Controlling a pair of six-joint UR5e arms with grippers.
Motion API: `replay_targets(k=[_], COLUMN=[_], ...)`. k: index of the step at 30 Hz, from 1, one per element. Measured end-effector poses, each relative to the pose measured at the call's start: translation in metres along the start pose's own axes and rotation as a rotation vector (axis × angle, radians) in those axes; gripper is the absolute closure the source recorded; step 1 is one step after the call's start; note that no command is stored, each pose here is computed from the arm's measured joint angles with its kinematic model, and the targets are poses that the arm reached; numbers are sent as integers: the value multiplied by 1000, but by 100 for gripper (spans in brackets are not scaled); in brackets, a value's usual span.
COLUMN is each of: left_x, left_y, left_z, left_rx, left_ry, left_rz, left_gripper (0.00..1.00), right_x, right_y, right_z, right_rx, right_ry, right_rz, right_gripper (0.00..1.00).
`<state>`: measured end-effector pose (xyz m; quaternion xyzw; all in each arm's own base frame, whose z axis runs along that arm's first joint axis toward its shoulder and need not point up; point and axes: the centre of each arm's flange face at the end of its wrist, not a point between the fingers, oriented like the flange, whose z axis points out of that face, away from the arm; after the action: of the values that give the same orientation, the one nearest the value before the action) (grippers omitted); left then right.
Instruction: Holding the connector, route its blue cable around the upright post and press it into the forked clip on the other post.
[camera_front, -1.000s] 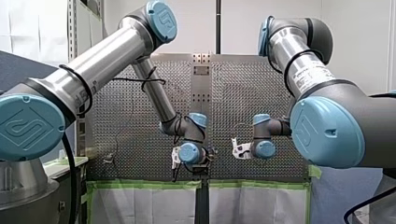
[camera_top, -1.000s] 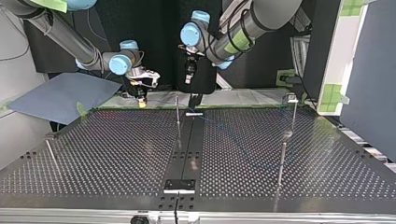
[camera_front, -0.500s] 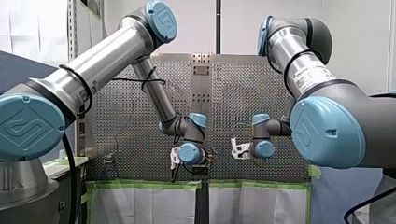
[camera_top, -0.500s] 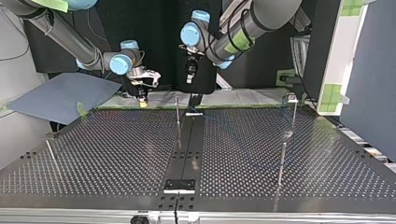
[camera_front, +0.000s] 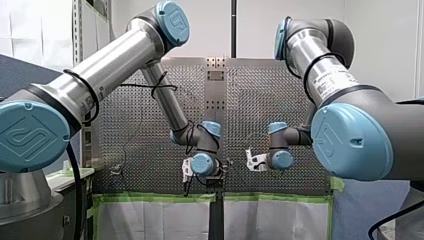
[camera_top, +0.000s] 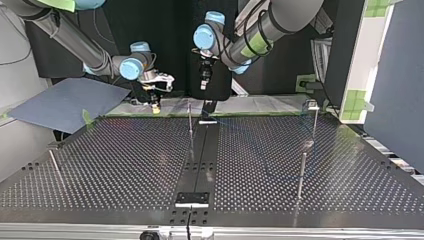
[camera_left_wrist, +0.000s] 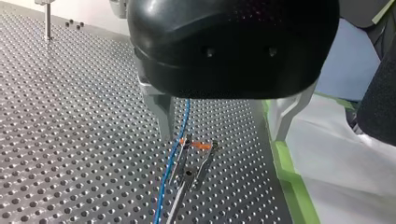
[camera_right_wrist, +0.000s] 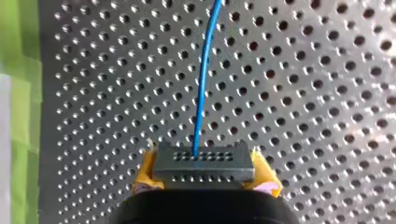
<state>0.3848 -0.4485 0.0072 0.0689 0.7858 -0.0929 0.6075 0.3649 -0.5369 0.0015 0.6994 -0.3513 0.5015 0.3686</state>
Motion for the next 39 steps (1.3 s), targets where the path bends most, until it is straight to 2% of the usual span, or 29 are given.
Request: replay_targets(k=[4, 11, 17, 25, 32, 39], left_x=[0, -1, -1, -1, -1, -1], left_y=[1, 3, 3, 4, 4, 5], left_z=[0, 1, 1, 2, 2, 2], left_rx=[-11, -16, -17, -18, -20, -34], left_ry=[-3, -3, -4, -4, -5, -9], left_rz=[-1, -2, -2, -2, -3, -4], left_gripper=[2, 2, 2, 2, 2, 2], right_x=[-2, -6, -3, 9, 11, -1], right_y=[-8, -19, -22, -23, -30, -39], right_z=[-5, -15, -27, -29, -33, -46], right_rx=[14, 27, 25, 23, 30, 22], right_ry=[-18, -22, -5, 17, 10, 4], right_rz=[-23, -32, -30, -21, -23, -18], right_gripper=[98, 98, 98, 98, 98, 98])
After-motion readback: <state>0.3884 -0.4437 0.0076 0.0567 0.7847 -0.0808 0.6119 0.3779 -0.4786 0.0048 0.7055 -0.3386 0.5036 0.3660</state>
